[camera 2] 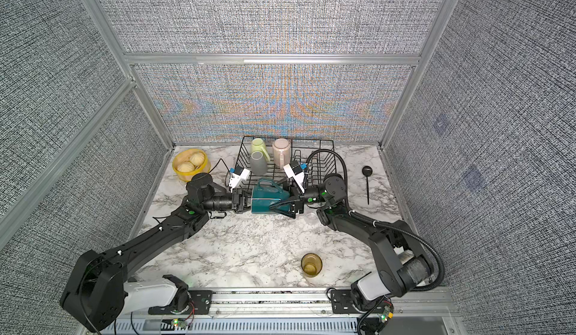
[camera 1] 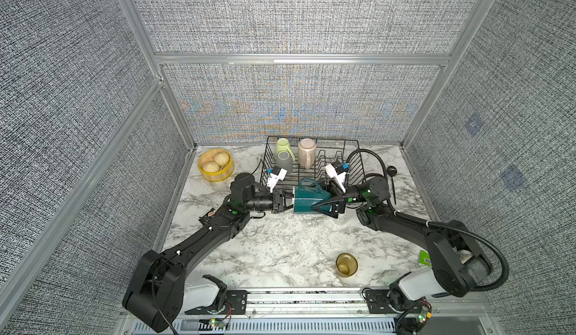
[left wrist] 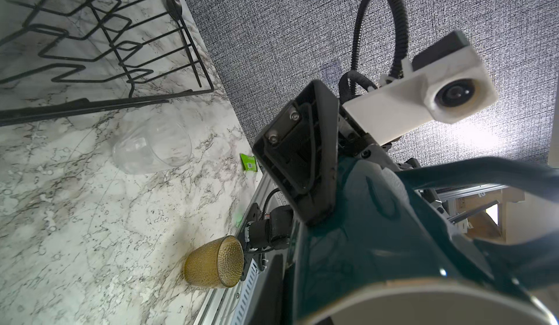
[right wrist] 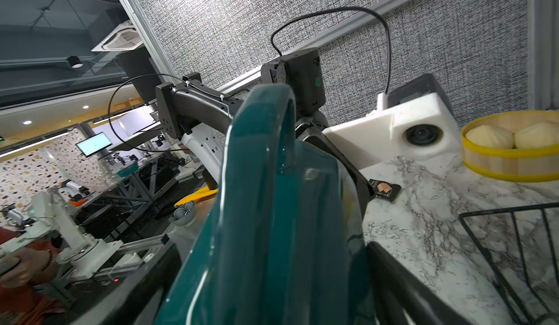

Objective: Load cups into a dish rack
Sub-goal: Place the cup upside down at the dish rack.

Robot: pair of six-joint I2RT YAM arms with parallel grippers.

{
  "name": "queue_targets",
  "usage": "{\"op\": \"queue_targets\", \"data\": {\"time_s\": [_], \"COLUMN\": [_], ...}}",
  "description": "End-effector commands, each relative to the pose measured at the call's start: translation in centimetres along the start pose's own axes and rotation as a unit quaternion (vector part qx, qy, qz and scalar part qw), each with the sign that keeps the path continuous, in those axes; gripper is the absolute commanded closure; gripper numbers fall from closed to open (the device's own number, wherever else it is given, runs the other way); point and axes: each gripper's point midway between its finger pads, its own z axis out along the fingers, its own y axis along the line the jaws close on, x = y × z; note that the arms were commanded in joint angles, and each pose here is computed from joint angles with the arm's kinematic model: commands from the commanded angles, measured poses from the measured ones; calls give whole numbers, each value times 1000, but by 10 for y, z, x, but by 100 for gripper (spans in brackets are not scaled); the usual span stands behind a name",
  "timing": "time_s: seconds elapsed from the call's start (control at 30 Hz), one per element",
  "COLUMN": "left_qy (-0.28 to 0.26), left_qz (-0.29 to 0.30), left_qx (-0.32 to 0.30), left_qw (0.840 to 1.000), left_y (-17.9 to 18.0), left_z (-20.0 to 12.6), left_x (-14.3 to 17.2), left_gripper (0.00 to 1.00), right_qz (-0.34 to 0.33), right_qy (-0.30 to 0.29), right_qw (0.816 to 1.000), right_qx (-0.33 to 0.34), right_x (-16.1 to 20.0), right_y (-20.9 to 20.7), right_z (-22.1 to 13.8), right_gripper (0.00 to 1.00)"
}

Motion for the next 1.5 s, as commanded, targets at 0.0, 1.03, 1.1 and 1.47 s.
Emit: {"op": "queue_targets", "data": {"time_s": [0.0, 1.03, 1.1, 1.47], "left_qy": [-1, -59, -68, -197], "left_qz": [28, 35, 45, 69], "left_qx": [5, -110, -144, -403], "left_qw": [1000, 992, 986, 891], "left_y": [-9, 21, 23, 63], "left_z": [2, -12, -20, -108], "left_x": [-4, -18, -19, -27], "left_gripper": [100, 51, 44, 30], "right_qz": [-56, 15, 35, 63], "right_qy": [19, 56, 57, 152], "right_qw": [998, 996, 993, 938], "right_qx": [33, 73, 92, 306], "right_x": [13, -14, -15, -11], "right_y": [-4, -33, -44, -106], "right_z": [3, 10, 1, -50], "right_gripper": [4, 74, 76, 81]}}
